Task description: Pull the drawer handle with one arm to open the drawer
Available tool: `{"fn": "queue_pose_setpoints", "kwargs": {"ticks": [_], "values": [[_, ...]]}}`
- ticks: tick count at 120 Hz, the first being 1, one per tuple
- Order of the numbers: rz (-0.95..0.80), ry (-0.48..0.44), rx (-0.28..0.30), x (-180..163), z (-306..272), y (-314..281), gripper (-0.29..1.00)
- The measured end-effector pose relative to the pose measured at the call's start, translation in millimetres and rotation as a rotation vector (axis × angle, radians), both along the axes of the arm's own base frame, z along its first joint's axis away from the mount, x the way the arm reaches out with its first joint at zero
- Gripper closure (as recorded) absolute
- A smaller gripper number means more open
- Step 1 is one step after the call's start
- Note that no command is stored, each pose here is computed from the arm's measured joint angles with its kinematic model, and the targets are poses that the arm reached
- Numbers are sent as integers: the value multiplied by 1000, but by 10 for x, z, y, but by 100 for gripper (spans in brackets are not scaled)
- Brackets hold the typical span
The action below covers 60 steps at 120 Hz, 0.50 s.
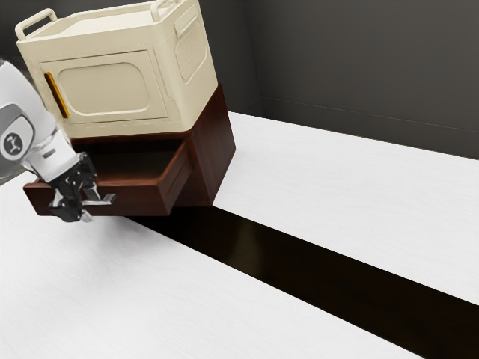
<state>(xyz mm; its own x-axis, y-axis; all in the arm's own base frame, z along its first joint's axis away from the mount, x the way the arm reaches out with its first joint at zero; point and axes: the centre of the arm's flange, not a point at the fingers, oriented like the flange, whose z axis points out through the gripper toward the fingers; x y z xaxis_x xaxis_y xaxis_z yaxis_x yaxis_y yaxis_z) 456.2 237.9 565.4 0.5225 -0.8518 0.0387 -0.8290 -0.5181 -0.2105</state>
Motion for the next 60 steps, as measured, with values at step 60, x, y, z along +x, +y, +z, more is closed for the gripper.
{"fn": "queue_pose_setpoints", "kwargs": {"ticks": [60], "values": [[28,-104,100,-326,696,-448,18]]}}
